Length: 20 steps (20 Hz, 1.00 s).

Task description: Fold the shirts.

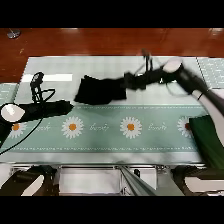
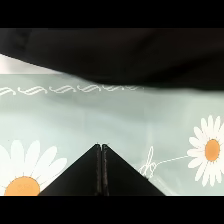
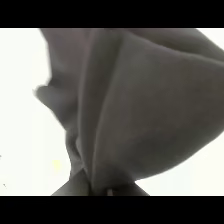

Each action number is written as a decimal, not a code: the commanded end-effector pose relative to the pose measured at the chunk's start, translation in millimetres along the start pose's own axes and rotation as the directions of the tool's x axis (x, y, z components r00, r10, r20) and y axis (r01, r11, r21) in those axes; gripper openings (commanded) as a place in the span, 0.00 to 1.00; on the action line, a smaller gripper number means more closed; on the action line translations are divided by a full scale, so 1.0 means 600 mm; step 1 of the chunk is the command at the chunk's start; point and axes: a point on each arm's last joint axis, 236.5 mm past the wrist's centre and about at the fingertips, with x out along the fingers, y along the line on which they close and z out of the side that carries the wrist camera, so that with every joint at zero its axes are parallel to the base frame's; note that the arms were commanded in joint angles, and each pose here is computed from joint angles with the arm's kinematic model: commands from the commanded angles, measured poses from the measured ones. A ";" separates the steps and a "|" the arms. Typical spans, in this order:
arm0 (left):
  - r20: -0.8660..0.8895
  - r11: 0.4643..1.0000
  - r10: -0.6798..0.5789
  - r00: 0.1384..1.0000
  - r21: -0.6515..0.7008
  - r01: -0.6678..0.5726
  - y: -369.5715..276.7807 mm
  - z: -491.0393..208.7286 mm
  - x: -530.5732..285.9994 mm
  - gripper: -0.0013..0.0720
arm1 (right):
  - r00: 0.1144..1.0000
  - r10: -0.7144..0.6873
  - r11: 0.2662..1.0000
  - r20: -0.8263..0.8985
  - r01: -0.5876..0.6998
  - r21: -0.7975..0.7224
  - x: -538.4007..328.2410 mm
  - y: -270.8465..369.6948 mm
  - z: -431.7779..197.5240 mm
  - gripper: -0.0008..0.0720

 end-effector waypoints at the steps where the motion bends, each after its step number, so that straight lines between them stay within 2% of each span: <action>1: 0.000 1.000 0.000 1.000 0.000 0.000 0.000 0.000 0.000 0.06 | 0.993 -0.088 0.978 0.082 0.101 -0.181 -0.127 0.072 0.088 0.06; 5: -0.005 1.000 0.000 1.000 0.000 0.000 0.000 -0.002 0.000 0.06 | 0.962 -0.227 0.953 0.150 0.251 -0.169 -0.290 0.050 0.124 0.06; 8: -0.005 1.000 0.000 1.000 0.000 0.000 0.000 -0.002 0.000 0.06 | 0.941 -0.313 0.946 0.129 0.321 -0.049 -0.400 -0.009 0.092 0.06; 10: -0.004 1.000 0.000 1.000 0.000 0.000 0.000 -0.002 0.000 0.06 | 0.904 -0.416 0.909 0.099 0.410 0.073 -0.480 -0.062 0.053 0.06; 12: -0.003 1.000 0.000 1.000 0.001 0.000 0.000 -0.001 0.000 0.06 | 0.830 -0.551 0.824 0.087 0.526 0.209 -0.566 -0.117 0.013 0.06; 16: -0.002 1.000 0.000 1.000 0.001 0.000 0.000 -0.001 0.000 0.06 | 0.753 -0.644 0.725 0.138 0.543 0.424 -0.672 -0.160 -0.069 0.06; 18: -0.002 1.000 0.000 1.000 0.001 0.000 0.000 -0.001 0.000 0.06 | 0.708 -0.702 0.636 0.081 0.572 0.518 -0.696 -0.200 -0.144 0.06; 20: -0.002 1.000 0.000 1.000 0.001 0.000 0.000 -0.001 0.000 0.06 | 0.652 -0.758 0.513 -0.022 0.617 0.596 -0.709 -0.247 -0.239 0.06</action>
